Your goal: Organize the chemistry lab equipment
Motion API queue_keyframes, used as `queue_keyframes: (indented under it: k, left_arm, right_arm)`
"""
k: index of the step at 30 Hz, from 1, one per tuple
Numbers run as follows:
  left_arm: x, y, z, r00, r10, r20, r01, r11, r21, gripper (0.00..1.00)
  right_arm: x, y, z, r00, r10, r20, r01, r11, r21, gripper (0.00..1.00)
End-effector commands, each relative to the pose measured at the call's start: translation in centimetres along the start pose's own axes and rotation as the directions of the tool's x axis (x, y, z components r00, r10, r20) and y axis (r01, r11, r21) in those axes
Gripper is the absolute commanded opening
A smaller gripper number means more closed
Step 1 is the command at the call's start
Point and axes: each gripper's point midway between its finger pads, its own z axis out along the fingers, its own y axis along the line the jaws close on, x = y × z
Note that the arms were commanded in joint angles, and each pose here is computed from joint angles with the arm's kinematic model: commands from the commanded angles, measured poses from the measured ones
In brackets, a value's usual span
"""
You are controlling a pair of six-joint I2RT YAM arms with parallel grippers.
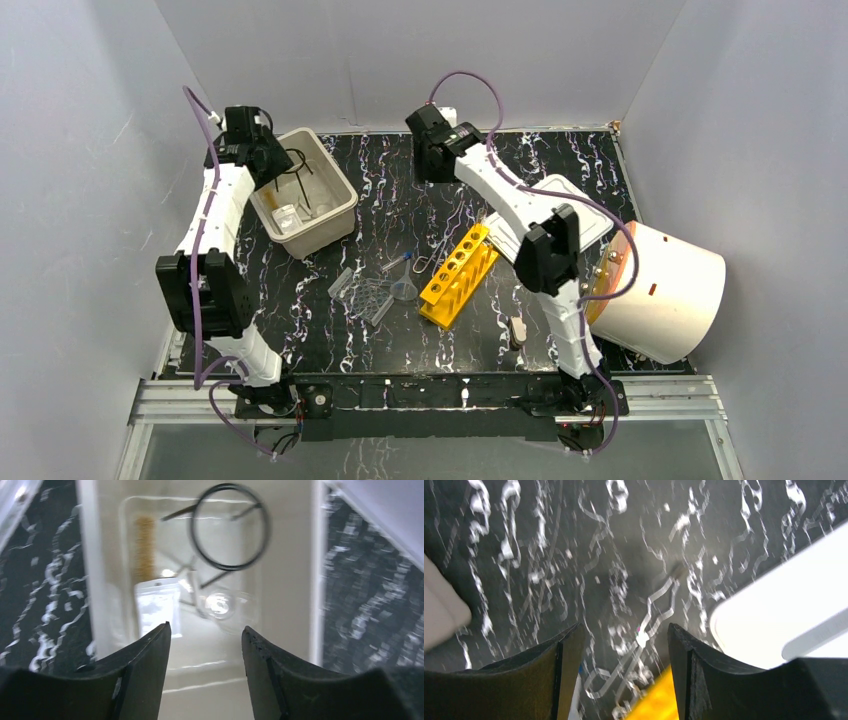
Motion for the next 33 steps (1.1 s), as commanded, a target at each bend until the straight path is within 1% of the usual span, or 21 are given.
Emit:
queue_keyframes:
  k: [1,3,6,12,15,21,25,29,32,33]
  left_arm:
    - [-2.4,-6.1,-8.0,1.0,0.021,0.021,-0.027,0.945,0.326,0.55]
    - [-1.7,-7.7,-9.4,0.999,0.053,-0.004,-0.047,0.906,0.421,0.6]
    - [-0.4,-9.7,-10.9,0.994,0.104,-0.017,-0.081,0.86,0.504,0.64]
    - [0.1,-10.2,-10.8,0.993,0.116,-0.027,-0.086,0.852,0.516,0.68]
    - [0.3,-10.2,-10.5,0.992,0.119,-0.035,-0.084,0.854,0.514,0.69]
    - [0.5,-10.5,-10.5,0.991,0.126,-0.042,-0.084,0.844,0.53,0.71]
    - [0.5,-10.9,-10.9,0.99,0.132,-0.045,-0.085,0.827,0.555,0.73]
    - [0.4,-11.2,-11.2,0.989,0.14,-0.041,-0.092,0.817,0.57,0.76]
    - [0.2,-11.1,-11.2,0.989,0.142,-0.031,-0.1,0.819,0.564,0.78]
    - [0.2,-11.1,-11.2,0.989,0.143,-0.029,-0.102,0.821,0.562,0.78]
  right_arm:
    - [0.8,-0.9,3.4,0.997,0.054,-0.059,-0.045,0.987,0.151,0.7]
    - [1.0,-1.3,4.5,0.994,0.08,-0.078,-0.065,0.982,0.176,0.7]
    - [0.5,-1.9,5.7,0.991,0.111,-0.075,-0.094,0.976,0.198,0.71]
    - [0.3,-3.1,5.7,0.994,0.086,-0.066,-0.069,0.972,0.226,0.72]
    - [0.2,-3.6,5.7,0.994,0.082,-0.07,-0.066,0.976,0.208,0.74]
    - [1.2,-4.8,6.6,0.981,0.124,-0.152,-0.098,0.981,0.166,0.77]
    - [1.1,-4.9,7.6,0.968,0.157,-0.194,-0.14,0.986,0.095,0.78]
    - [1.1,-4.7,8.8,0.963,0.155,-0.218,-0.156,0.988,0.013,0.76]
    - [1.4,-5.0,9.7,0.958,0.163,-0.236,-0.167,0.986,0.002,0.71]
    - [1.5,-5.1,9.9,0.957,0.162,-0.241,-0.168,0.986,-0.002,0.68]
